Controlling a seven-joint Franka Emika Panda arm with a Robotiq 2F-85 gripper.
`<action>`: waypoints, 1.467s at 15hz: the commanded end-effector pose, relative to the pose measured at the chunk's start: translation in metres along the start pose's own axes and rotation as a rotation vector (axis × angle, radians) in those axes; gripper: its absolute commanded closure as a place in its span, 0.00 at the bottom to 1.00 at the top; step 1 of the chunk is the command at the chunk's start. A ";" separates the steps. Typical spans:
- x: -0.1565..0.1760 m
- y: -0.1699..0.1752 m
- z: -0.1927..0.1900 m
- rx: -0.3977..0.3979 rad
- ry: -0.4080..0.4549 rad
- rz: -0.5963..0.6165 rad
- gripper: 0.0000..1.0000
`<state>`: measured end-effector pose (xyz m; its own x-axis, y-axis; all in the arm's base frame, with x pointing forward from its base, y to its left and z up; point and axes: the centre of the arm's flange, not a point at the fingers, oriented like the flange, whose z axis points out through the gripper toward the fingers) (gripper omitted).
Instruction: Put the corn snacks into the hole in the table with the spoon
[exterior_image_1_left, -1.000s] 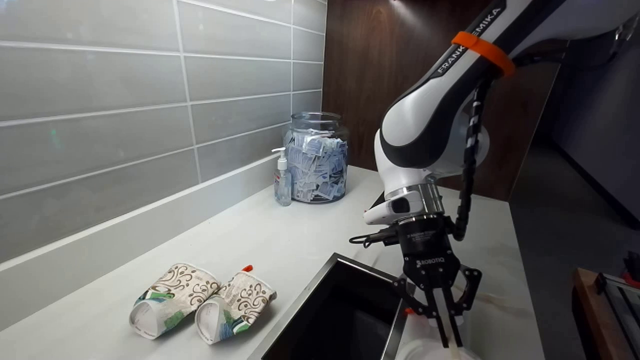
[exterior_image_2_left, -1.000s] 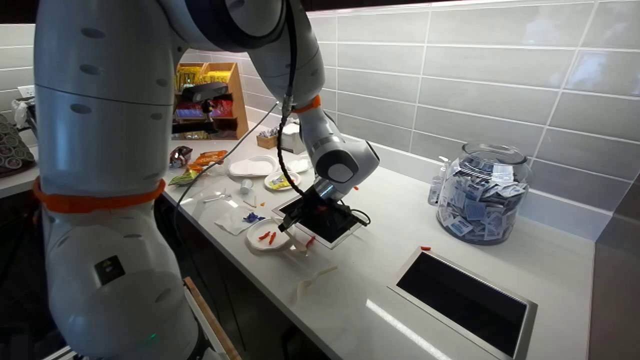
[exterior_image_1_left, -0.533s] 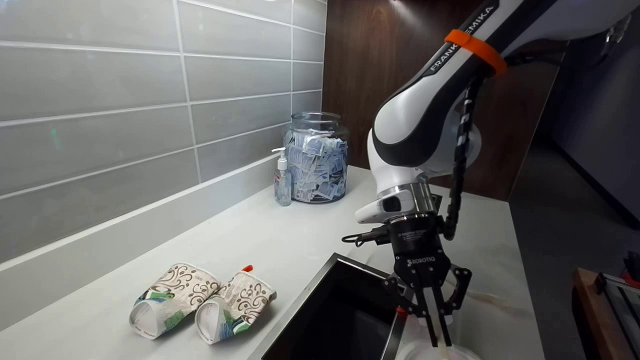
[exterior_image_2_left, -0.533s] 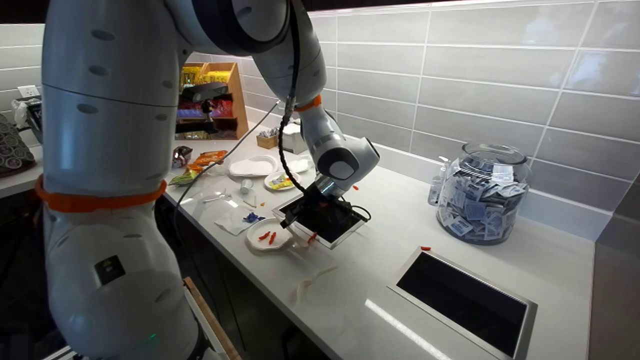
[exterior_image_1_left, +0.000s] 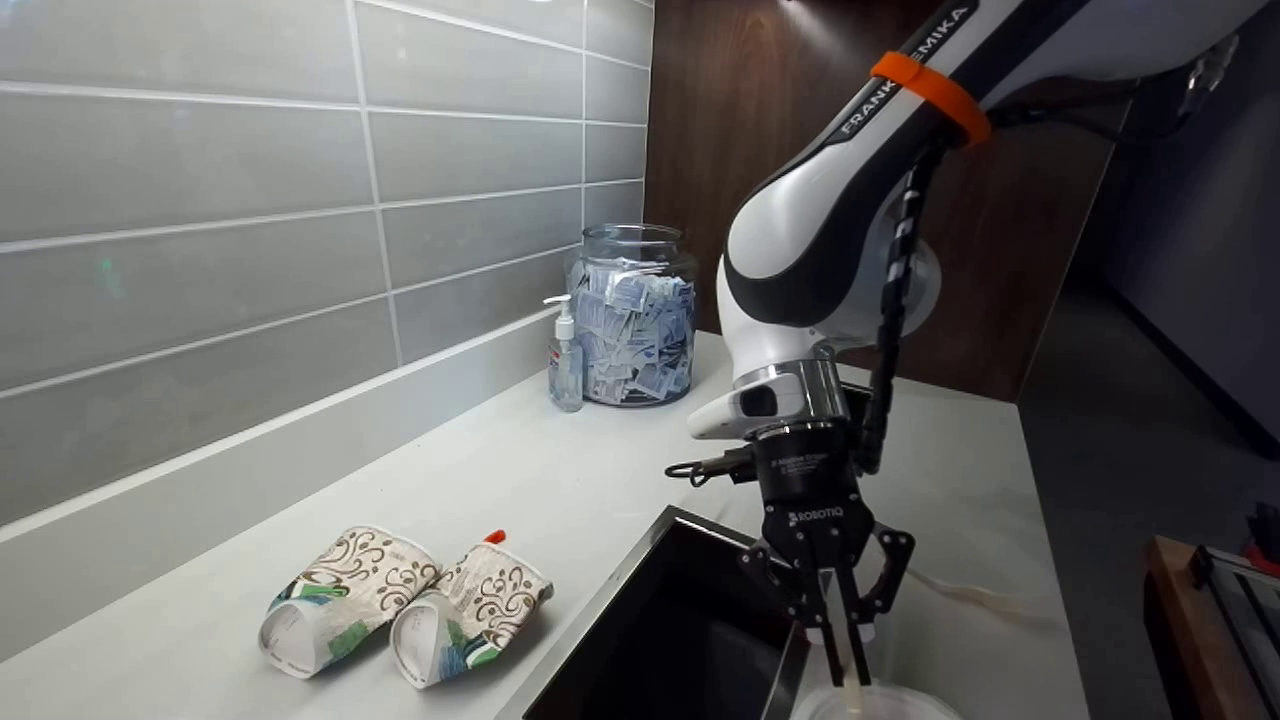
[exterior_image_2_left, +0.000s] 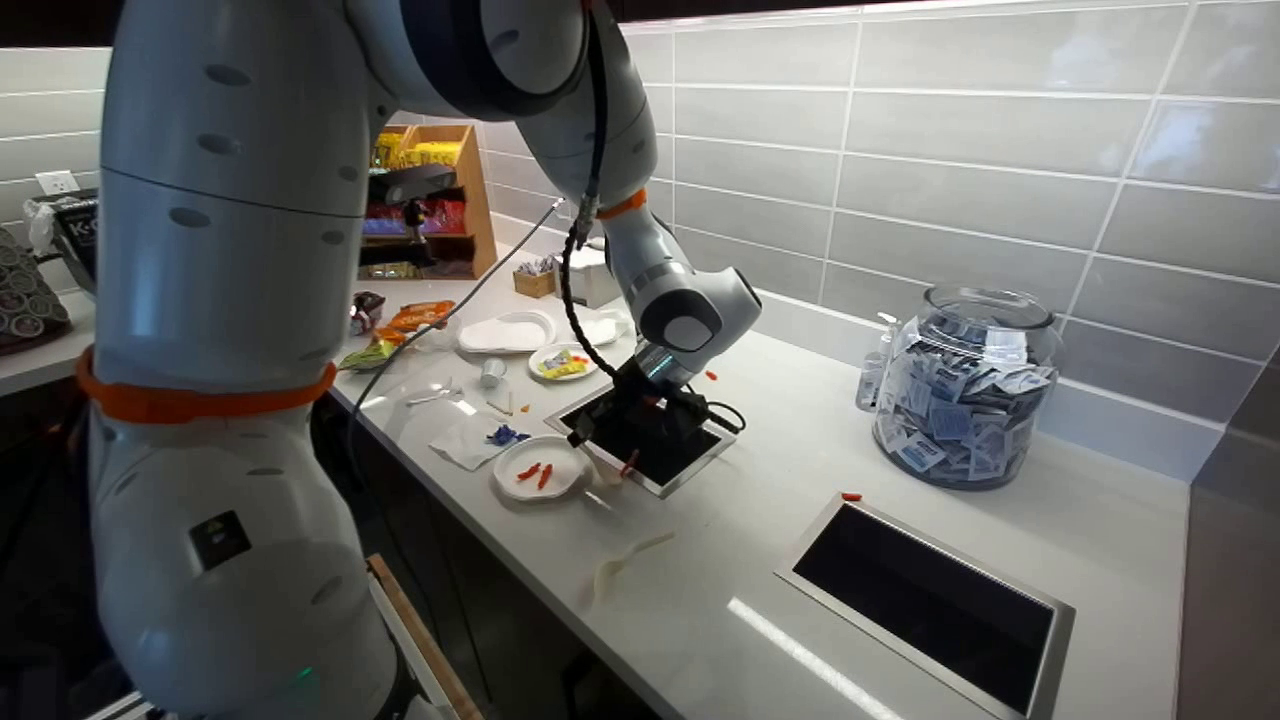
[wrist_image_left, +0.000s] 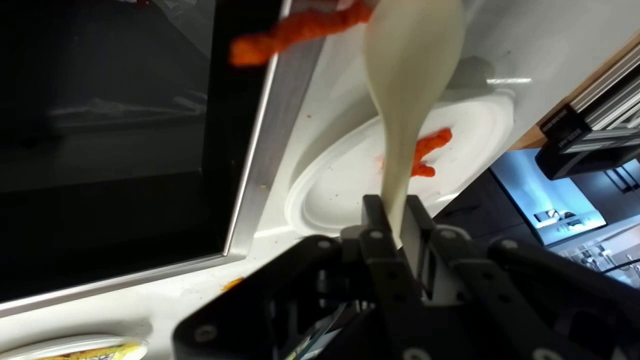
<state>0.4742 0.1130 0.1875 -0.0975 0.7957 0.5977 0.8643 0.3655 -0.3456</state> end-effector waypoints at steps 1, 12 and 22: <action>0.004 0.010 -0.003 -0.004 -0.024 -0.005 0.97; 0.015 0.018 -0.017 -0.050 -0.023 -0.028 0.97; 0.035 0.000 -0.037 -0.270 -0.087 0.178 0.97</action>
<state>0.5074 0.1200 0.2204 -0.0410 0.8464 0.5309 0.9460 0.2039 -0.2520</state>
